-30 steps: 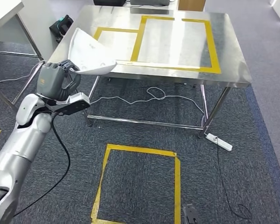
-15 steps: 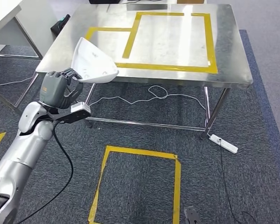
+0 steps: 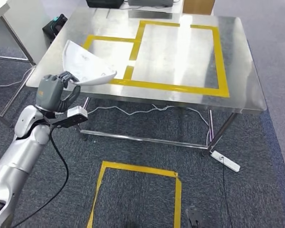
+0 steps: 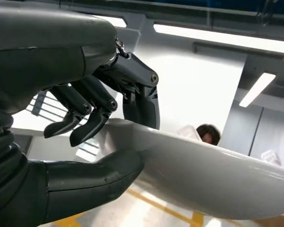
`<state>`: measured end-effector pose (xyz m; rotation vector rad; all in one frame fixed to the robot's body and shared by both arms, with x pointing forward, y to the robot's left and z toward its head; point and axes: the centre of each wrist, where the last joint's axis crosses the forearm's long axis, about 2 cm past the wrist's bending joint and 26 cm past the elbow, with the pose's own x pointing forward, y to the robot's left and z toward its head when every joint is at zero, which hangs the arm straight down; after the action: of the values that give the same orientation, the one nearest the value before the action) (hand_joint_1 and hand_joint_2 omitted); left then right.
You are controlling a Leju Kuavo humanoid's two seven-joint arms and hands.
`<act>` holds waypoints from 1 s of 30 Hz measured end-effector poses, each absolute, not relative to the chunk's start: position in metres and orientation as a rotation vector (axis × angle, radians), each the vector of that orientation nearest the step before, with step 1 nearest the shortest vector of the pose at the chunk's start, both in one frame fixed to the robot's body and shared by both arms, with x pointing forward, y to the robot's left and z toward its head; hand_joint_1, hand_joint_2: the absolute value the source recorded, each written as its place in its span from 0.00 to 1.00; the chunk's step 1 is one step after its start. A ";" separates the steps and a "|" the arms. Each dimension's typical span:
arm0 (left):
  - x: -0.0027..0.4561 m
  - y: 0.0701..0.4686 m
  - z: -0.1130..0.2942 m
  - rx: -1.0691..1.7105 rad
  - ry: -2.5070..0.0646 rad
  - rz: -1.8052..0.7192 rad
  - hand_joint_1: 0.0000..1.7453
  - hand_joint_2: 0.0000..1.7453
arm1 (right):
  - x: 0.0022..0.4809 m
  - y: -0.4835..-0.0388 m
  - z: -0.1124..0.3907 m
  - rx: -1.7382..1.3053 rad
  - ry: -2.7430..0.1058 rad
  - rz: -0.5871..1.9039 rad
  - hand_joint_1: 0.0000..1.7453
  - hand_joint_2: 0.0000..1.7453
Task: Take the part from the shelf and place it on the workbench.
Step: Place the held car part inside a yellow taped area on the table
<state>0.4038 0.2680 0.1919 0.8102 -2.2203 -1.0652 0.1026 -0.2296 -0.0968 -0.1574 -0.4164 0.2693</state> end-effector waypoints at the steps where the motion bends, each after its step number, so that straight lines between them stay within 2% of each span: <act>1: 0.401 0.268 0.188 0.802 -2.214 -1.066 1.00 1.00 | 0.102 -0.230 -0.097 -0.158 -0.415 0.270 0.00 0.00; 7: 0.393 0.269 0.173 0.780 -2.193 -1.068 1.00 1.00 | 0.092 -0.229 -0.099 -0.153 -0.393 0.278 0.00 0.00; 30: 0.393 0.270 0.179 0.785 -2.229 -1.035 1.00 1.00 | 0.104 -0.233 -0.097 -0.163 -0.420 0.291 0.00 0.00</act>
<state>0.3928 0.2698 0.1792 0.7849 -2.2286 -1.0354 0.1042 -0.2328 -0.0969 -0.1634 -0.4205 0.2910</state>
